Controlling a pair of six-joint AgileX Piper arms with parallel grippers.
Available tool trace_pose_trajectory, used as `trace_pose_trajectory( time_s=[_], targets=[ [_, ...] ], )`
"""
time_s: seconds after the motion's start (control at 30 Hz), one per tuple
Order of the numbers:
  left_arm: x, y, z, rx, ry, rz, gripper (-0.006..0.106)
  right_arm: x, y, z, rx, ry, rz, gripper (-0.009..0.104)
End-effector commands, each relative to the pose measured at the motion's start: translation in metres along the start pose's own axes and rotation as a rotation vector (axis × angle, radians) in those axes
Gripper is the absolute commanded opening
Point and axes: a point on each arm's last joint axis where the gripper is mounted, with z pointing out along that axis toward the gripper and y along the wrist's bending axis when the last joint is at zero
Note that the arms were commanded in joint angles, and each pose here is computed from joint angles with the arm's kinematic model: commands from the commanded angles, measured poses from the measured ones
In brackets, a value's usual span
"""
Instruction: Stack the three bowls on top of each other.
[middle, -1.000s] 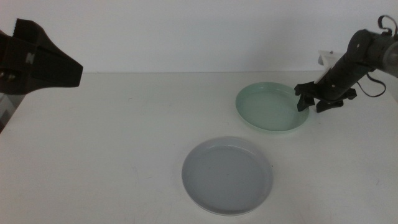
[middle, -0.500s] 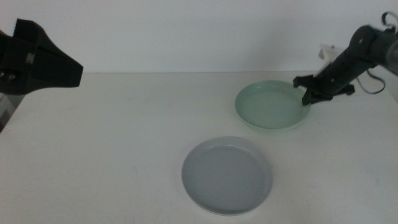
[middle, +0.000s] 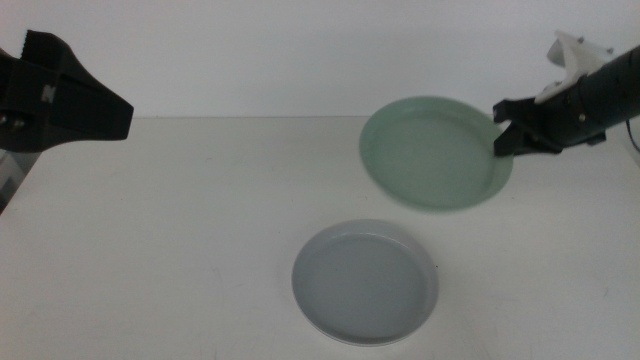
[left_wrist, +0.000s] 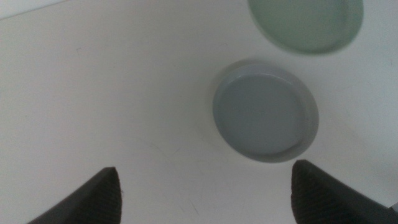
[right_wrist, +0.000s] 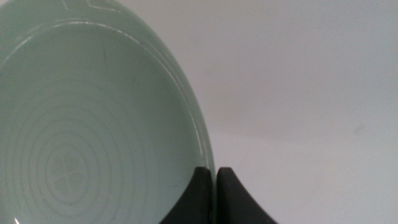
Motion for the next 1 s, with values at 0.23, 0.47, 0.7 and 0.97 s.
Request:
trace_pose_trajectory(
  time_s=[0.23, 0.47, 0.7, 0.97],
  targets=[
    [-0.007, -0.002, -0.009, 0.008, -0.08, -0.011, 0.104, 0.053, 0.065, 0.011, -0.097, 0.057, -0.149, -0.001],
    [-0.007, -0.002, -0.009, 0.008, -0.08, -0.011, 0.104, 0.069, 0.081, 0.024, -0.091, 0.101, -0.21, -0.001],
    [-0.007, -0.002, -0.009, 0.008, -0.079, -0.011, 0.104, 0.073, 0.077, 0.031, -0.064, 0.147, -0.223, -0.001],
    [-0.007, -0.002, -0.009, 0.008, -0.079, -0.011, 0.104, 0.075, 0.072, 0.046, -0.055, 0.176, -0.213, -0.001]
  ],
)
